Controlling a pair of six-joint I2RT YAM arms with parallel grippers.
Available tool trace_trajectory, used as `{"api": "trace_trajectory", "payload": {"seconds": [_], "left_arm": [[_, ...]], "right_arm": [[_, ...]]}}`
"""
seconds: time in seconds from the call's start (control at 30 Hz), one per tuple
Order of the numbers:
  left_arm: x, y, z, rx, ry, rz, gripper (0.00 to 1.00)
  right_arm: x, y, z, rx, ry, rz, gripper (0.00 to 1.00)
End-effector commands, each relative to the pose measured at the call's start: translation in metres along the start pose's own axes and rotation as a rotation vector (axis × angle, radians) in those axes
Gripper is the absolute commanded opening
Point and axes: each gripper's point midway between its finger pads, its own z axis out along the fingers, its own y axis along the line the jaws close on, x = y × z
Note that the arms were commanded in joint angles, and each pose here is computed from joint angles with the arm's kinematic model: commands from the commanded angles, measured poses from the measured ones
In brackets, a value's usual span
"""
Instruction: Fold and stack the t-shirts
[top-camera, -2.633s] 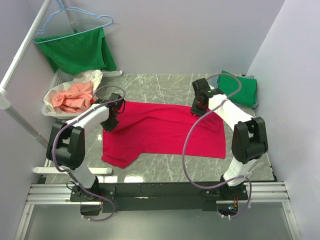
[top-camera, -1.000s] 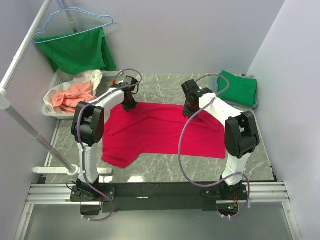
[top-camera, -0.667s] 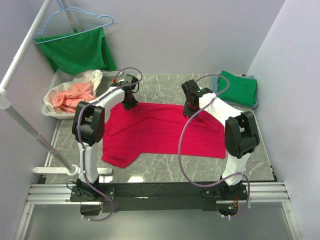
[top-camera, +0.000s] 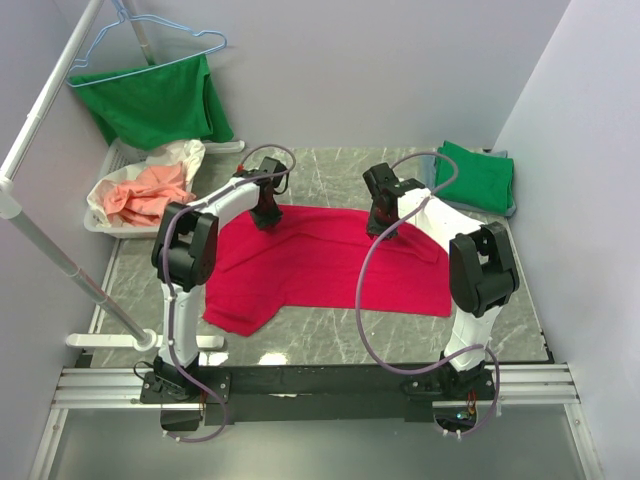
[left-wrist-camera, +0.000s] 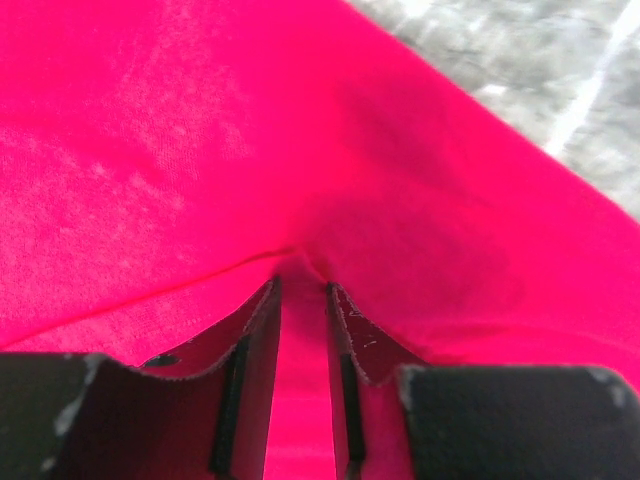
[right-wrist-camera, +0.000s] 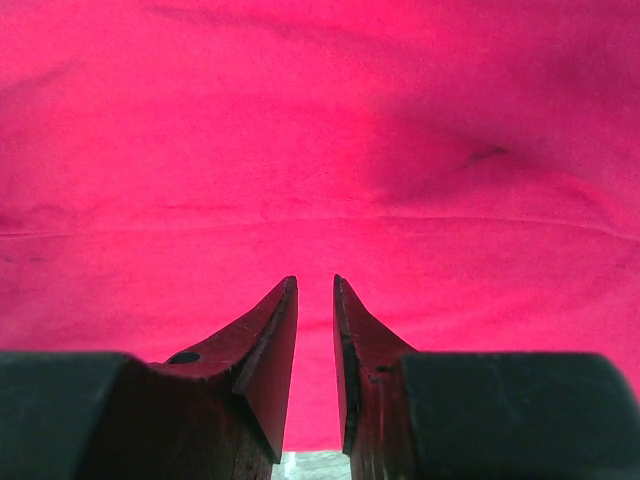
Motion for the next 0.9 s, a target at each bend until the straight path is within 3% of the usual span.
{"api": "trace_trajectory", "payload": {"seconds": [0.0, 0.27, 0.37, 0.5, 0.87], "left_arm": [[0.0, 0.006, 0.008, -0.05, -0.007, 0.001, 0.32], [-0.004, 0.004, 0.02, -0.084, -0.011, 0.018, 0.34], [-0.001, 0.008, 0.02, -0.094, -0.005, 0.02, 0.25], [0.0, 0.016, 0.013, -0.106, -0.017, 0.008, 0.03], [0.005, 0.026, -0.027, -0.115, -0.069, 0.035, 0.01]], "right_arm": [[-0.004, 0.001, -0.008, -0.01, -0.035, -0.007, 0.28], [-0.004, 0.0, -0.006, -0.003, -0.032, -0.011, 0.28], [-0.004, 0.002, -0.006, -0.007, -0.031, -0.011, 0.28], [-0.004, 0.001, -0.005, -0.003, -0.031, -0.009, 0.28], [0.001, -0.001, -0.006, -0.01, -0.027, -0.005, 0.28]]}}
